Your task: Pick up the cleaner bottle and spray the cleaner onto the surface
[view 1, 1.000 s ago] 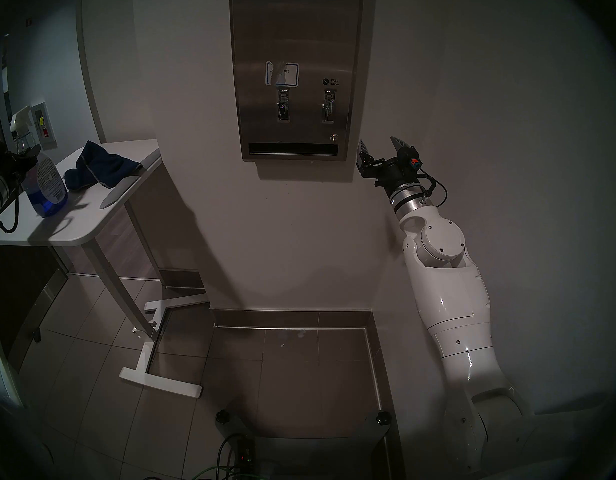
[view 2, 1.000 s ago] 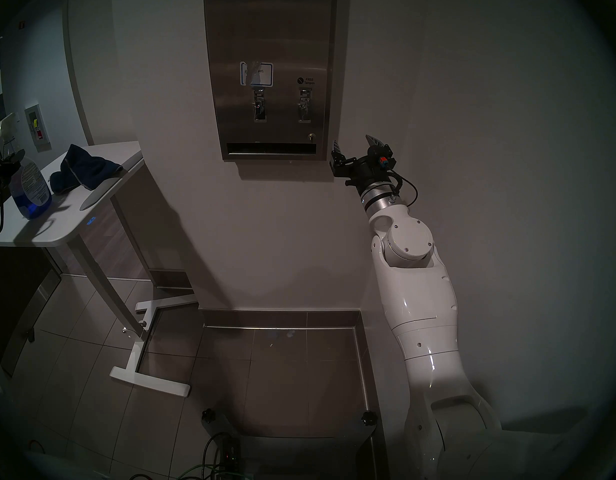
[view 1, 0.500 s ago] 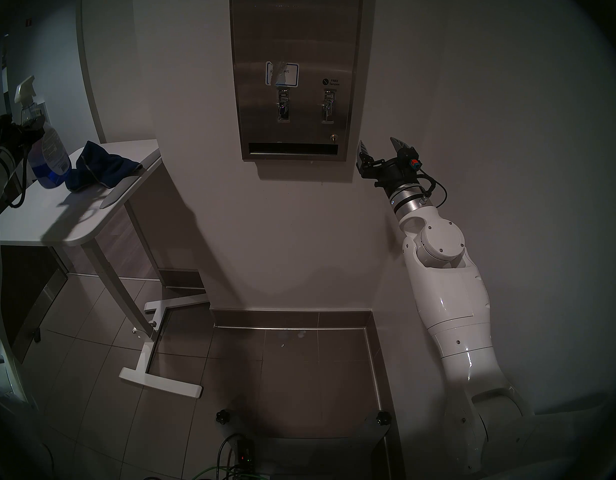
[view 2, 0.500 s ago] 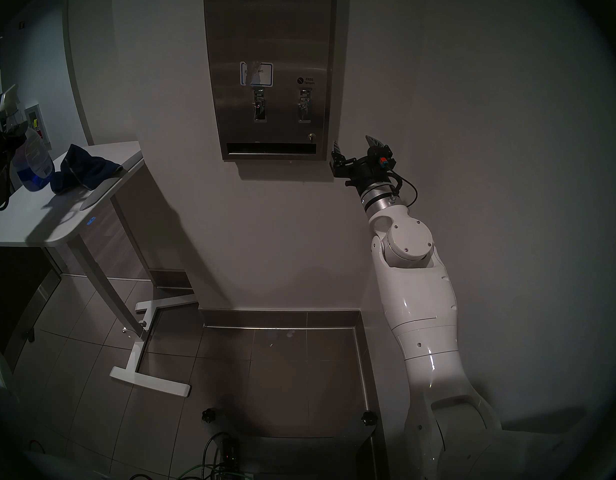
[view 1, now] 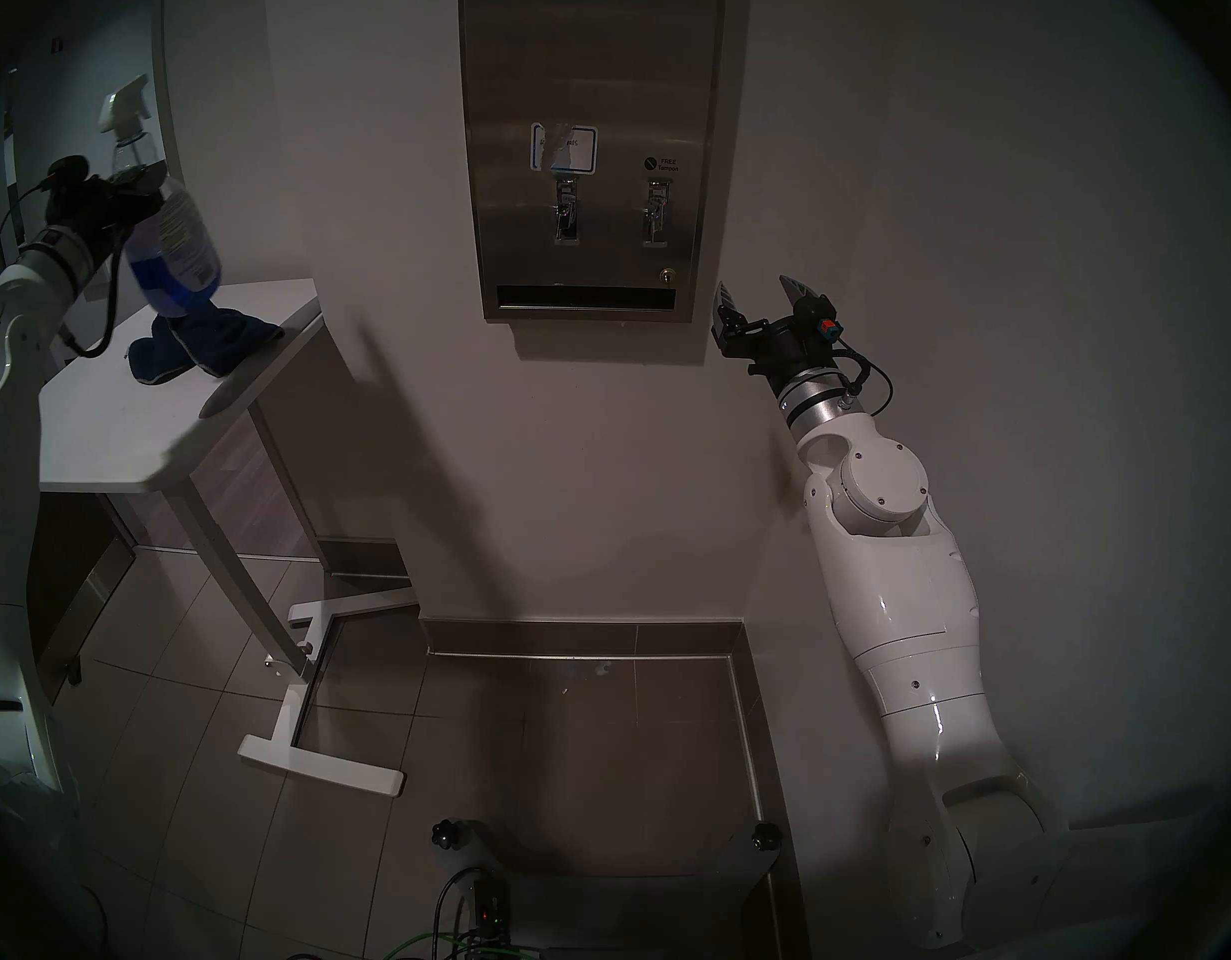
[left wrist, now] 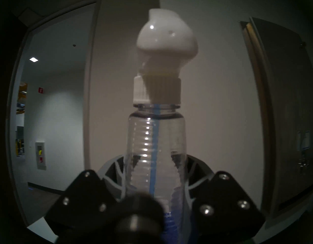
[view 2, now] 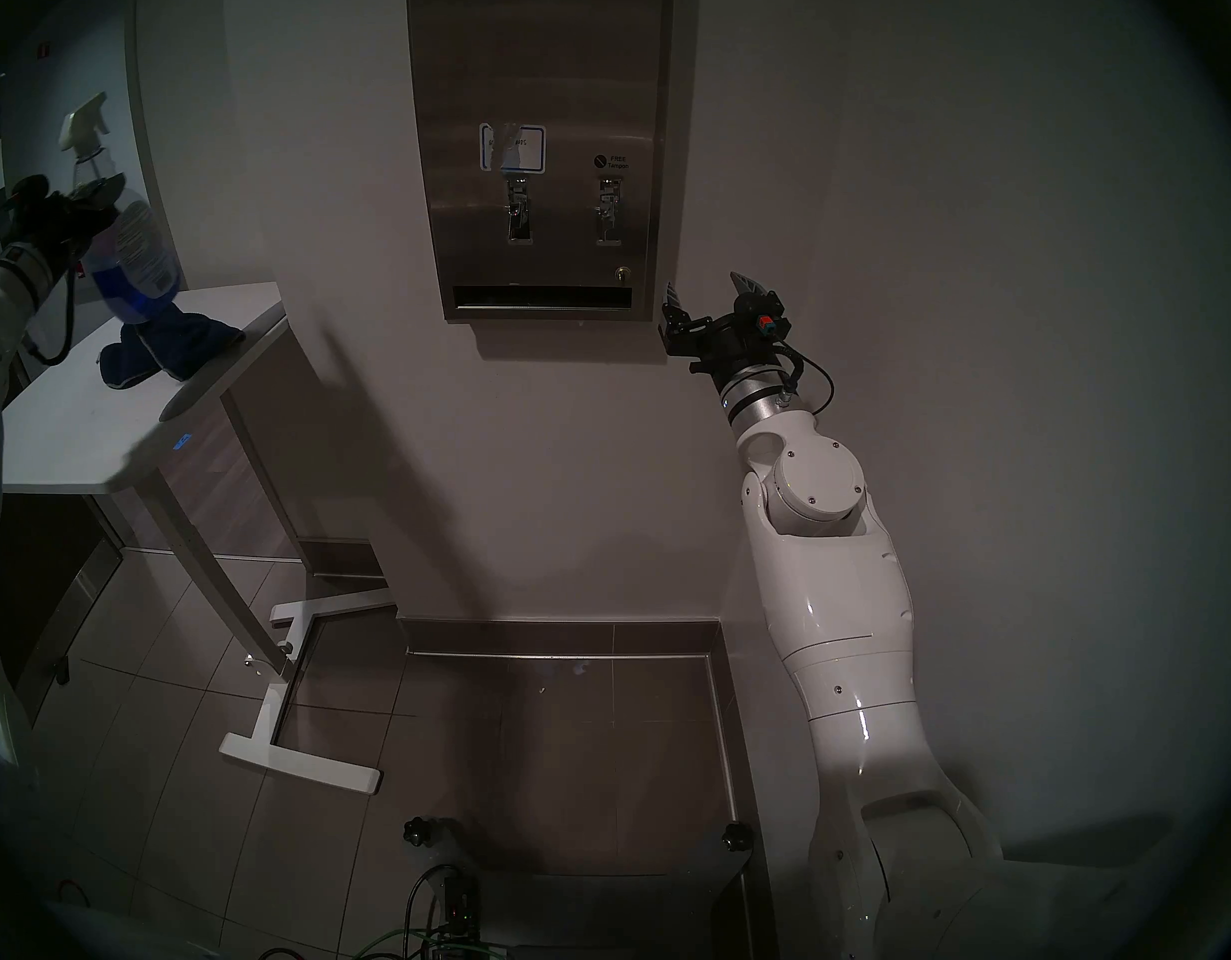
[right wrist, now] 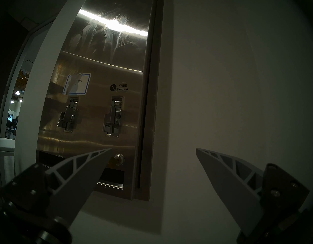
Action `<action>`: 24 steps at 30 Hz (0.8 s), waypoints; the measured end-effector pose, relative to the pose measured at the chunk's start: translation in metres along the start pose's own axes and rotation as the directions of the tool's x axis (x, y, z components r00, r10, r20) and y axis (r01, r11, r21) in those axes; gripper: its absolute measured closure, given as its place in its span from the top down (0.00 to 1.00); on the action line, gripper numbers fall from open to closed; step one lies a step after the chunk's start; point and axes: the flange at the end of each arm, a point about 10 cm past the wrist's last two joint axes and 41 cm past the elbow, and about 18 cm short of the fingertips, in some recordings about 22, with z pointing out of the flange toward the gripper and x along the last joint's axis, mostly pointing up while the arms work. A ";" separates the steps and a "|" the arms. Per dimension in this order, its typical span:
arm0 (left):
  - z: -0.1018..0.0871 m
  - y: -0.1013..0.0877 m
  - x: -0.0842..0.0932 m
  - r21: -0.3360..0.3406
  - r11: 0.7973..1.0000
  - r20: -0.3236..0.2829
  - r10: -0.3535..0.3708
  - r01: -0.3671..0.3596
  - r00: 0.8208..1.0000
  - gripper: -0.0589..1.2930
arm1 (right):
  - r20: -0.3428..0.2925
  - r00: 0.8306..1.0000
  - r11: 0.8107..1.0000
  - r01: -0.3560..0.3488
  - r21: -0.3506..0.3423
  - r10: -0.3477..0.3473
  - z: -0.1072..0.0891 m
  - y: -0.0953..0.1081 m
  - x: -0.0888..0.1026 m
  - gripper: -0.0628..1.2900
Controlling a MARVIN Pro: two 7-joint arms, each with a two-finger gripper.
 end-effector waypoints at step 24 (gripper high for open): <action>0.034 0.175 -0.025 -0.207 0.954 0.017 -0.218 0.217 0.976 0.34 | 0.003 1.000 1.000 -0.002 -0.001 0.002 0.000 0.000 -0.001 0.96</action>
